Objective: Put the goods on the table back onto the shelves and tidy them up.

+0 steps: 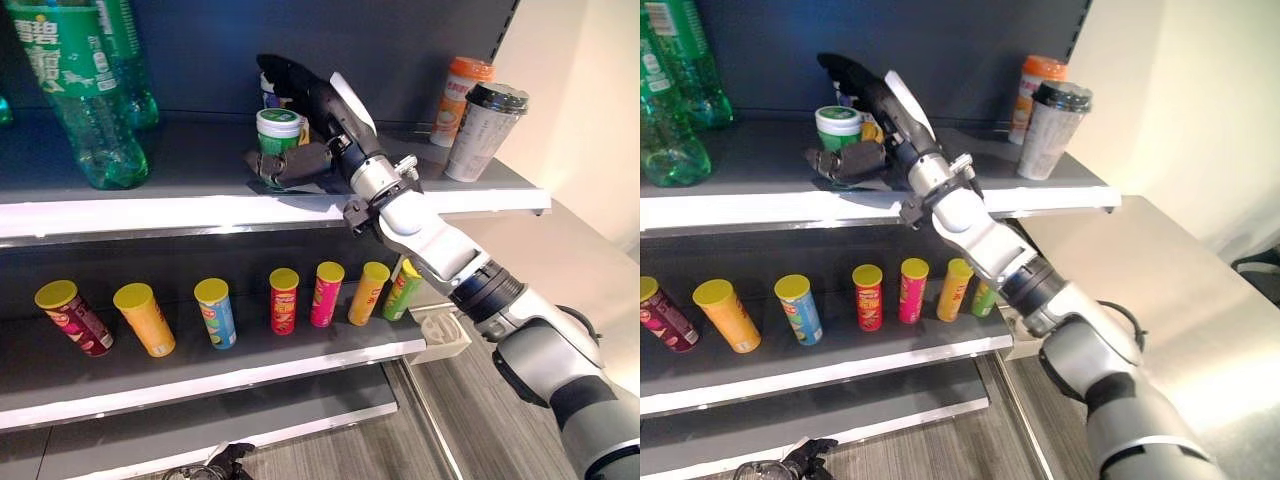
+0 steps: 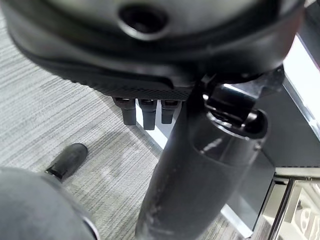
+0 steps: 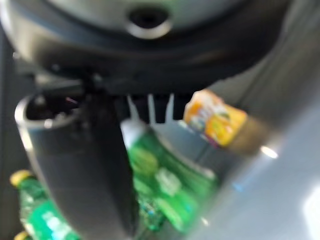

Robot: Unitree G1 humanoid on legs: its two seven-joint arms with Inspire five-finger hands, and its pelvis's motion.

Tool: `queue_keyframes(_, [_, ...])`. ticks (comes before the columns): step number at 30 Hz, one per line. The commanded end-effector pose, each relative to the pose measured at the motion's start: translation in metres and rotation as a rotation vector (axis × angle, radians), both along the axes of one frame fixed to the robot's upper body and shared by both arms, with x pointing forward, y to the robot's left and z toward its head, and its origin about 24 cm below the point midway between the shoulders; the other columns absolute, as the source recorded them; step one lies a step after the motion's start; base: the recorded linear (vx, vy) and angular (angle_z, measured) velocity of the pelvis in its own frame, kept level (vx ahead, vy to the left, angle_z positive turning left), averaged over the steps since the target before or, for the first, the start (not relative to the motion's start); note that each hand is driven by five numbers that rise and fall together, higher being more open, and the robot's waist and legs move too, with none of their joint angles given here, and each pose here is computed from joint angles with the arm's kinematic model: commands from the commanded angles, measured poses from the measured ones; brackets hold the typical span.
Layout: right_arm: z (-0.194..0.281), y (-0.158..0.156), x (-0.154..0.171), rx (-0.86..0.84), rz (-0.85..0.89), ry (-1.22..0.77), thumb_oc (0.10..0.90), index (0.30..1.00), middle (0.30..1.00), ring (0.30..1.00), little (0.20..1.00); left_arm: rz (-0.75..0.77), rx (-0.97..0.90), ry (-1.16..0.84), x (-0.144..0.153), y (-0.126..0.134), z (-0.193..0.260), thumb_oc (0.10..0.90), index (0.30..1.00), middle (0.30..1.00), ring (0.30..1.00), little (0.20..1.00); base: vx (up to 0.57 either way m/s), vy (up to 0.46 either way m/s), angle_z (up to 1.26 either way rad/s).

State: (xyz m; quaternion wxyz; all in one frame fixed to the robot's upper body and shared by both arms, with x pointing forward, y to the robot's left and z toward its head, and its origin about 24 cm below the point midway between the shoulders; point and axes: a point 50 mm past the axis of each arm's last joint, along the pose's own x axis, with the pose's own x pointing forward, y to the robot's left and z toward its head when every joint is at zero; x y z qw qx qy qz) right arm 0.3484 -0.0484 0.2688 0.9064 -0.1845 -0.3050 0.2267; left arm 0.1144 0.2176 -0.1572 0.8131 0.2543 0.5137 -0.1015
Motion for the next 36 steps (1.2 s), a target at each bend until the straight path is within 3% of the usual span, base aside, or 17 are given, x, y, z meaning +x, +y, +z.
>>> queue_keyframes(1, [0.062, -0.014, -0.005, 0.081, -0.044, -0.232, 0.800, 0.900, 0.900, 0.900, 0.900, -0.043, -0.037, -0.027, 0.011, -0.017, 0.000, 0.800, 0.900, 0.900, 0.900, 0.900, 0.00, 0.000, 0.00])
queue_keyframes(4, [0.065, -0.016, -0.007, 0.080, -0.043, -0.247, 0.800, 0.900, 0.900, 0.900, 0.900, -0.044, -0.040, -0.027, 0.011, -0.018, 0.000, 0.800, 0.900, 0.900, 0.900, 0.900, 0.00, 0.000, 0.00])
queue_keyframes(11, [0.098, -0.065, -0.029, 0.096, -0.108, -0.411, 0.800, 0.900, 0.900, 0.900, 0.900, -0.019, -0.069, -0.012, 0.004, -0.023, -0.003, 0.800, 0.900, 0.900, 0.900, 0.900, -0.01, 0.000, 0.02])
queue_keyframes(19, [0.104, -0.104, -0.054, 0.179, -0.090, -0.443, 0.800, 0.900, 0.900, 0.900, 0.900, 0.010, -0.101, 0.022, -0.008, -0.031, -0.007, 0.800, 0.900, 0.900, 0.900, 0.900, 0.00, -0.007, -0.01])
queue_keyframes(25, [0.081, -0.139, -0.088, 0.363, -0.009, -0.401, 0.800, 0.900, 0.900, 0.900, 0.900, 0.022, -0.106, 0.055, -0.019, -0.031, -0.010, 0.800, 0.900, 0.900, 0.900, 0.900, -0.02, 0.004, -0.05])
queue_keyframes(36, [0.022, -0.180, -0.150, 0.479, -0.143, -0.411, 0.800, 0.900, 0.900, 0.900, 0.900, 0.083, -0.110, 0.015, -0.013, -0.027, -0.008, 0.800, 0.900, 0.900, 0.900, 0.900, 0.01, 0.006, -0.06])
